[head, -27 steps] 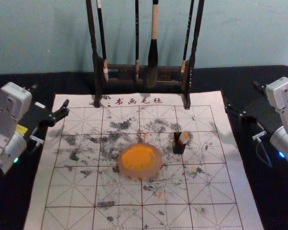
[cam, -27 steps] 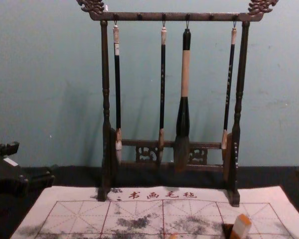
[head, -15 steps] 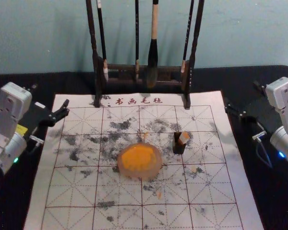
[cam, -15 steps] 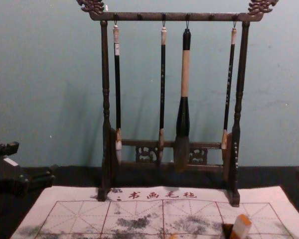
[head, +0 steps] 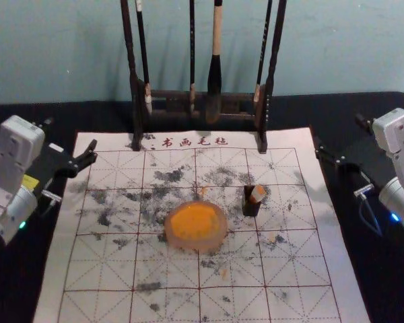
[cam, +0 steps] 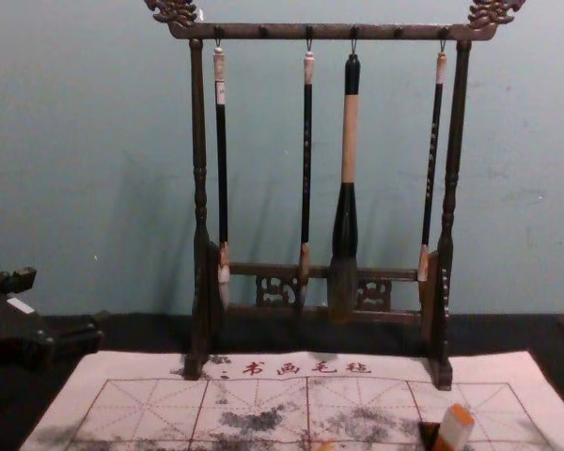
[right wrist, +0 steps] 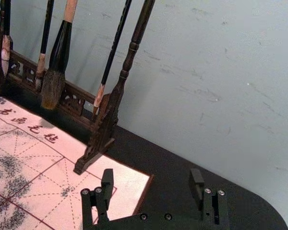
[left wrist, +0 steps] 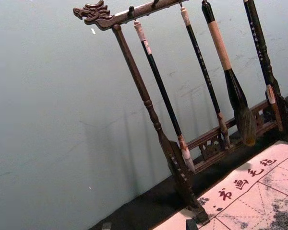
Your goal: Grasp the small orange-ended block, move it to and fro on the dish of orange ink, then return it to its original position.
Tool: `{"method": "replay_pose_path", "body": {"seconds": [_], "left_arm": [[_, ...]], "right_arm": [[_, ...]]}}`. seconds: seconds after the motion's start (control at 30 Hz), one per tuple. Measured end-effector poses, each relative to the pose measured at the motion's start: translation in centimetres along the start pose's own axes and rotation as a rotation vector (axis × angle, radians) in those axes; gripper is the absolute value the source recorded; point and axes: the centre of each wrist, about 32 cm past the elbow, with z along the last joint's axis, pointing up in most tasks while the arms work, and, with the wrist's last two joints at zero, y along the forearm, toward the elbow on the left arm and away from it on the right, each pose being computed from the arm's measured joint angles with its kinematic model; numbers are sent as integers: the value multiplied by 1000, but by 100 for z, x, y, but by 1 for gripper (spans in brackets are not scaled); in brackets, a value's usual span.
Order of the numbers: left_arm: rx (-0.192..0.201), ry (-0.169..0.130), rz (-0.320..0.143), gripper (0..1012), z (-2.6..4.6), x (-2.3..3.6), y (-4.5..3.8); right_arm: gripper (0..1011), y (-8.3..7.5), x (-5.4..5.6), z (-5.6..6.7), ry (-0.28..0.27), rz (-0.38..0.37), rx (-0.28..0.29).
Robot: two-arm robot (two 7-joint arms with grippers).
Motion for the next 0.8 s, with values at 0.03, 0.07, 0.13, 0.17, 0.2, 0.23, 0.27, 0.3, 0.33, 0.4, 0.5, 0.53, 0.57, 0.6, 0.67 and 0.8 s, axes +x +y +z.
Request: {"method": "replay_pose_path", "body": {"seconds": [0.03,0.07,0.13,0.17,0.2,0.23,0.27,0.3,0.33,0.4,0.5,0.53,0.57,0.6,0.67,0.8], "left_arm": [[0,0,0,1001,0,0,0],[0,0,0,1001,0,0,0],[0,0,0,1001,0,0,0],[0,0,0,1001,0,0,0],[0,0,0,1001,0,0,0],[0,0,0,1001,0,0,0],[0,0,0,1001,0,0,0],[0,0,0,1001,0,0,0],[0,0,0,1001,0,0,0],[0,0,0,1001,0,0,0],[0,0,0,1001,0,0,0],[0,0,0,1001,0,0,0],[0,0,0,1001,0,0,0],[0,0,0,1001,0,0,0],[0,0,0,1001,0,0,0],[0,0,0,1001,0,0,0]], "right_arm": [[1000,0,0,0,0,0,0],[1000,0,0,0,0,0,0],[1000,0,0,0,0,0,0],[1000,0,0,0,0,0,0],[1000,0,0,0,0,0,0],[1000,0,0,0,0,0,0],[1000,0,0,0,0,0,0],[1000,0,0,0,0,0,0],[1000,0,0,0,0,0,0],[1000,0,0,0,0,0,0],[1000,0,0,0,0,0,0],[1000,0,0,0,0,0,0],[1000,0,0,0,0,0,0],[1000,0,0,0,0,0,0],[1000,0,0,0,0,0,0],[1000,0,0,0,0,0,0]]}}
